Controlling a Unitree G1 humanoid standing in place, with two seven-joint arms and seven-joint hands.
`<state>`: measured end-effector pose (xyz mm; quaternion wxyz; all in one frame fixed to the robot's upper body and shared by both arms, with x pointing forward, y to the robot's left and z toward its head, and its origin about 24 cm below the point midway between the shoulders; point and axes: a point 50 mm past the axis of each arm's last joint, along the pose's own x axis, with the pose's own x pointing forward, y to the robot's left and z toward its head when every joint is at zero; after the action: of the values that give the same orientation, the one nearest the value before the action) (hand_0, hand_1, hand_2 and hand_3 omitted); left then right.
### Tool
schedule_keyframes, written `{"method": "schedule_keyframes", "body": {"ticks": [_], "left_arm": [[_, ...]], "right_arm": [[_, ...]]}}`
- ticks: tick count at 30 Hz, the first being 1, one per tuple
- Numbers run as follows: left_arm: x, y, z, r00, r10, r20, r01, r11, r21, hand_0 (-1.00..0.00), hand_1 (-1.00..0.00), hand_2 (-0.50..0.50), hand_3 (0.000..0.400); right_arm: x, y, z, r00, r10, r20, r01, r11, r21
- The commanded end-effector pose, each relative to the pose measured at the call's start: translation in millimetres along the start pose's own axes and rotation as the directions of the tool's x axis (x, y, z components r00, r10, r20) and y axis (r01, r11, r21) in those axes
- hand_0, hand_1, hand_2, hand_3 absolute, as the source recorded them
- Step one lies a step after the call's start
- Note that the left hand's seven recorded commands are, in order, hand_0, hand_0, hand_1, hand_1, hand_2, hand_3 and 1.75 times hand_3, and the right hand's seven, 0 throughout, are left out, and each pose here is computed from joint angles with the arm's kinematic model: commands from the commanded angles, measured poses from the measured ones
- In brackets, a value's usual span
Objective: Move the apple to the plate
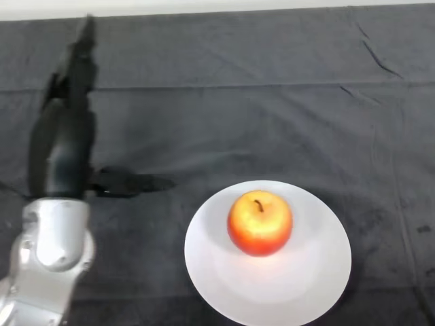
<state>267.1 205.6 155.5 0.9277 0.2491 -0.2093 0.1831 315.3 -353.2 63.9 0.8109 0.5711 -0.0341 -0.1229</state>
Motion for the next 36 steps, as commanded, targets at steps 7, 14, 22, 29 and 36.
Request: {"method": "schedule_keyframes", "body": {"ticks": [7,14,22,29,36], "left_arm": [[-7.7,44.6,-39.1,0.980,0.178,-0.094,-0.175,0.984,0.041,0.00,0.00,0.00,0.000],[-13.6,65.5,-62.0,0.942,0.302,-0.149,-0.303,0.953,0.013,0.00,0.00,0.00,0.000],[-23.1,89.1,-80.1,0.890,0.414,-0.191,-0.424,0.906,-0.012,0.00,0.00,0.00,0.000],[-33.9,104.7,-97.4,0.832,0.507,-0.225,-0.529,0.848,-0.043,0.00,0.00,0.00,0.000],[-41.2,111.2,-113.3,0.781,0.564,-0.267,-0.601,0.796,-0.076,0.00,0.00,0.00,0.000]], "right_arm": [[-1.7,0.0,6.9,0.9994,0.006,0.033,-0.007,0.9999,0.013],[-1.7,0.0,6.9,0.9994,0.006,0.033,-0.007,0.9999,0.012],[-1.7,0.0,6.9,0.9994,0.006,0.033,-0.007,0.9999,0.012],[-1.7,0.0,6.9,0.9994,0.006,0.033,-0.007,0.9999,0.013],[-1.7,0.0,7.0,0.9994,0.006,0.033,-0.007,0.9999,0.014]]}}
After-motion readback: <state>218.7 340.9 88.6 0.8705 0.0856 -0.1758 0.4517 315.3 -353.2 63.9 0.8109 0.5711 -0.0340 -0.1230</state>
